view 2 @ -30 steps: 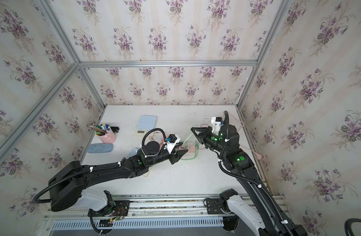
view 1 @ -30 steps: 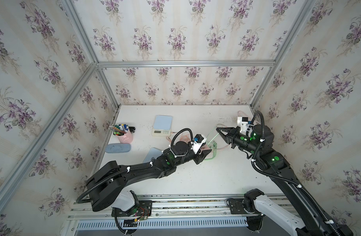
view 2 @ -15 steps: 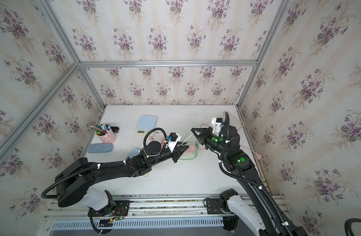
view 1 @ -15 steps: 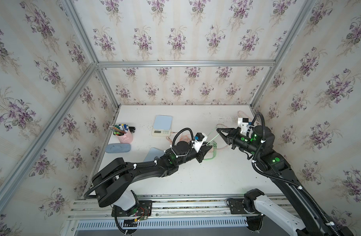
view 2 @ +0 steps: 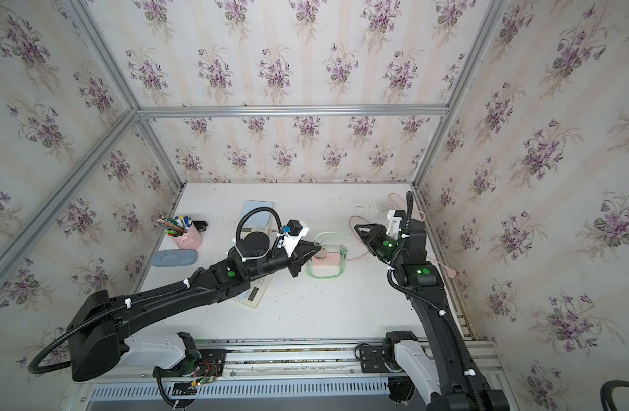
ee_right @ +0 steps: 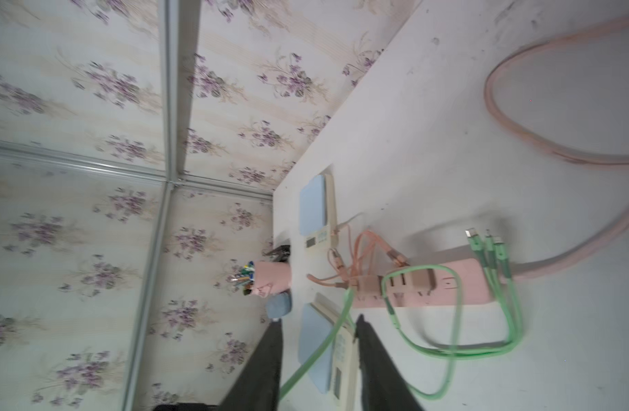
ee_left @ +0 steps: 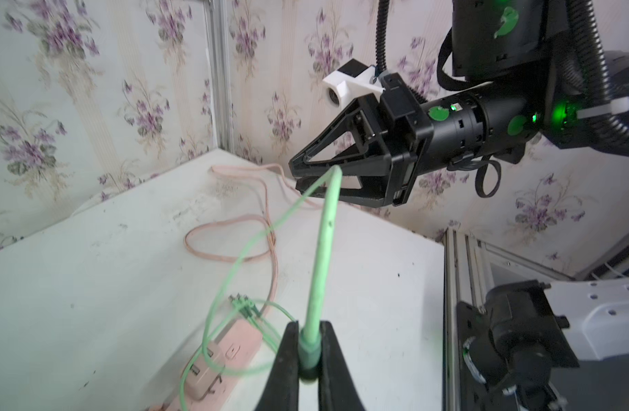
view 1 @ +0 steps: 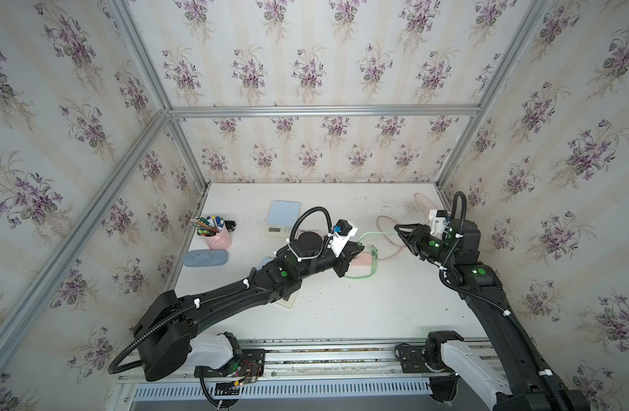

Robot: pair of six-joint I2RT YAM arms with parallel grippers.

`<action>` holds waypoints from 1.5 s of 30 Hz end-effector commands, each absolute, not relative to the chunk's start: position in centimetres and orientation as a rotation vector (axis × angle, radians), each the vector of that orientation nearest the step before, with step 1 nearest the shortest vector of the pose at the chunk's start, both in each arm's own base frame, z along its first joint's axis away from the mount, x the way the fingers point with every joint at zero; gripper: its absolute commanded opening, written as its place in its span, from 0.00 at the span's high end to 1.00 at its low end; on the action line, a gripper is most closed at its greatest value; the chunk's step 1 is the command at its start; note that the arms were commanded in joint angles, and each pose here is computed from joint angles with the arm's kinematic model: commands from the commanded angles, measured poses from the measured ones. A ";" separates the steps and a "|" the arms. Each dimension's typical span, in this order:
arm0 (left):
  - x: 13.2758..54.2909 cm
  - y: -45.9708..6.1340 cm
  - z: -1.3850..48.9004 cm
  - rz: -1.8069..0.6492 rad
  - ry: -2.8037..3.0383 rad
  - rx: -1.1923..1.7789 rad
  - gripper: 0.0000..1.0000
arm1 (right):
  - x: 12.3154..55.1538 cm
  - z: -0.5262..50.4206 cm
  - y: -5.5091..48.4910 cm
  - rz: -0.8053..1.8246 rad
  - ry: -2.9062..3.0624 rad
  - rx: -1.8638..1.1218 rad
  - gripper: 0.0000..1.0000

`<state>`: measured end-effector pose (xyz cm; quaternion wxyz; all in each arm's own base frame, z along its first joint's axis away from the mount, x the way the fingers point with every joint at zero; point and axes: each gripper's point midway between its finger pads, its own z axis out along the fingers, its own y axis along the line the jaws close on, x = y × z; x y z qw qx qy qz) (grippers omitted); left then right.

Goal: Charge the electronic scale
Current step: Pick up the charging cable from the center of the board.

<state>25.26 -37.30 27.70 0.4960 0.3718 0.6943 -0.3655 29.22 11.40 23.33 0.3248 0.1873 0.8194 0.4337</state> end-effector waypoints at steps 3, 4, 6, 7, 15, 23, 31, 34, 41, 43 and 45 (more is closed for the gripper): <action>21.6 -34.7 21.6 -0.841 2.053 1.217 1.00 | 25.6 22.8 13.6 1.198 2.148 0.115 0.42; 21.5 -34.5 21.8 -0.832 2.064 1.233 1.00 | 24.8 23.9 13.7 1.199 2.095 0.073 0.40; 21.6 -34.7 20.7 -0.837 2.121 1.262 1.00 | 23.3 26.5 13.9 1.192 1.974 -0.008 0.38; 21.6 -34.8 20.6 -0.845 2.141 1.270 1.00 | 22.5 27.9 13.9 1.188 1.907 -0.037 0.36; 21.1 -36.9 20.1 -0.982 2.203 1.309 1.00 | 20.8 29.1 15.1 1.282 1.835 -0.083 0.40; 21.5 -37.4 20.1 -1.000 2.234 1.272 1.00 | 20.0 27.4 19.9 1.298 2.020 -0.232 0.57; 22.1 -37.4 21.2 -0.979 2.219 1.231 1.00 | 20.6 23.5 21.5 1.295 2.197 -0.126 0.69; 22.0 -37.5 21.4 -0.986 2.213 1.228 1.00 | 20.9 23.5 21.5 1.292 2.195 -0.104 0.67; 21.6 -37.8 21.4 -0.991 2.205 1.242 1.00 | 21.5 23.6 22.3 1.326 2.198 -0.111 0.58; 21.6 -37.8 21.4 -0.985 2.205 1.241 1.00 | 21.5 23.2 22.5 1.328 2.215 -0.118 0.58; 21.7 -37.7 21.6 -0.978 2.202 1.236 1.00 | 21.4 22.7 22.8 1.325 2.235 -0.133 0.60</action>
